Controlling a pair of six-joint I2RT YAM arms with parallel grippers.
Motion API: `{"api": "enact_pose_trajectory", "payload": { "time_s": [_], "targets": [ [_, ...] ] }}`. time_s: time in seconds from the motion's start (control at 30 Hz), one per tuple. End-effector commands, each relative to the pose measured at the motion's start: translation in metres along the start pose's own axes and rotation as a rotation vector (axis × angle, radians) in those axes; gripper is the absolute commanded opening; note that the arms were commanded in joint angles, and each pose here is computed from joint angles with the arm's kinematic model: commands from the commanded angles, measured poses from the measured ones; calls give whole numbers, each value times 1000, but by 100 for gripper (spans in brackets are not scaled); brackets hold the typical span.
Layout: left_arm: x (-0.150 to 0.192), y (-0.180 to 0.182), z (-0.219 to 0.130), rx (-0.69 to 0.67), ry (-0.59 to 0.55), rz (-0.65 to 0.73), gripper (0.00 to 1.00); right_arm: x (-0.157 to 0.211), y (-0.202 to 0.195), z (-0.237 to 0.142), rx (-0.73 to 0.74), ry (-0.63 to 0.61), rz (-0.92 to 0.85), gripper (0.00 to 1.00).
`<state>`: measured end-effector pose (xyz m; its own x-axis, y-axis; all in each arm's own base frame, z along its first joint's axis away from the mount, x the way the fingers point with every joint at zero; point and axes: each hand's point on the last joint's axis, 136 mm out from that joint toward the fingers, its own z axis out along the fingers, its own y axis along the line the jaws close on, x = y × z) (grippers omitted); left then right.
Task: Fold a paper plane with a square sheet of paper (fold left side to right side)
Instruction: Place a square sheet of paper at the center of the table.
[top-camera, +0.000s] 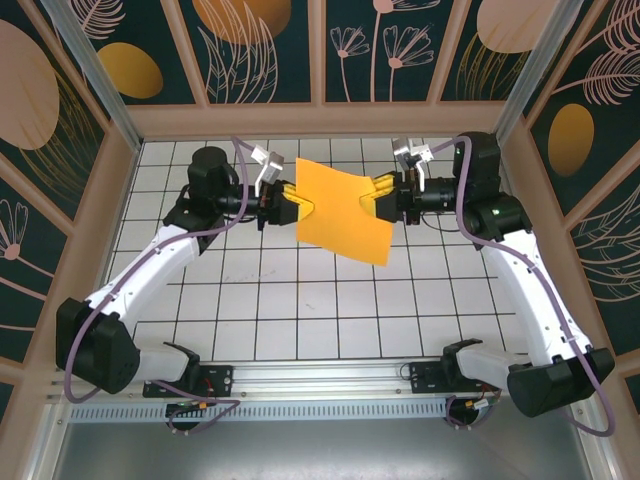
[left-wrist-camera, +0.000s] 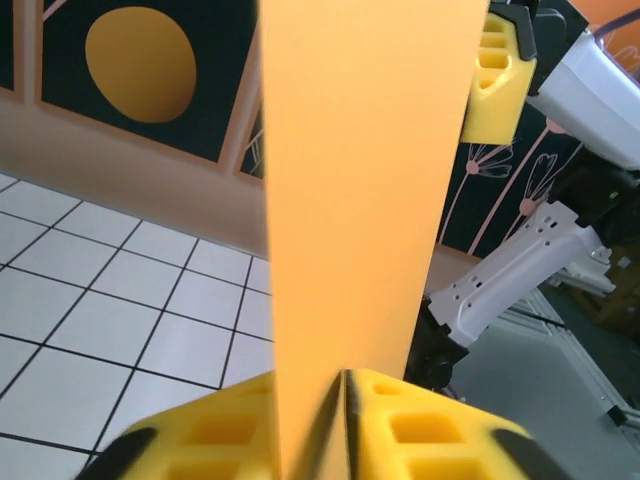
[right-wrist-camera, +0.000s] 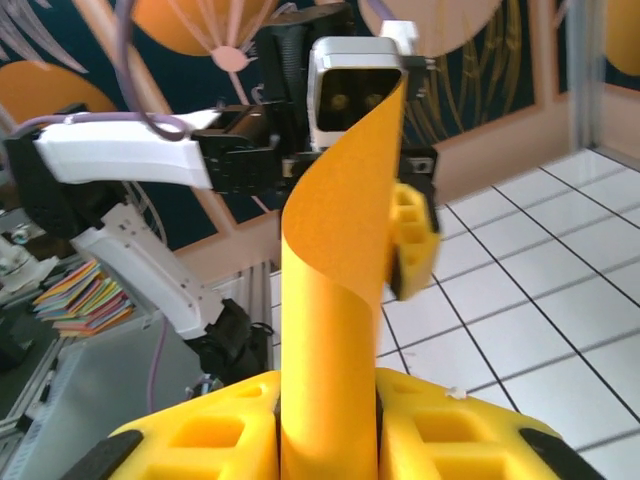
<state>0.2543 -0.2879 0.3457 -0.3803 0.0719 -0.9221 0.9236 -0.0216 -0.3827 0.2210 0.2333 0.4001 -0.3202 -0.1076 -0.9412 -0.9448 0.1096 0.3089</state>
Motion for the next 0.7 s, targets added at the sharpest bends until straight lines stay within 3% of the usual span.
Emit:
{"api": "enact_pose_trajectory", "payload": {
  "time_s": [0.0, 0.13, 0.43, 0.53, 0.67],
  "targets": [
    [5, 5, 2, -12, -5, -22, 3, 4, -34, -9, 164, -11, 42, 36],
    [25, 32, 3, -100, -33, -168, 0, 24, -83, -26, 379, -10, 156, 46],
    [130, 98, 6, -269, 46, -577, 0, 107, -184, -91, 927, 36, 456, 81],
    [168, 123, 8, -333, 106, -686, 0, 141, -198, -107, 1061, 71, 536, 84],
    [211, 154, 9, -413, 167, -790, 0, 172, -200, -107, 1086, 92, 609, 84]
  ]
}}
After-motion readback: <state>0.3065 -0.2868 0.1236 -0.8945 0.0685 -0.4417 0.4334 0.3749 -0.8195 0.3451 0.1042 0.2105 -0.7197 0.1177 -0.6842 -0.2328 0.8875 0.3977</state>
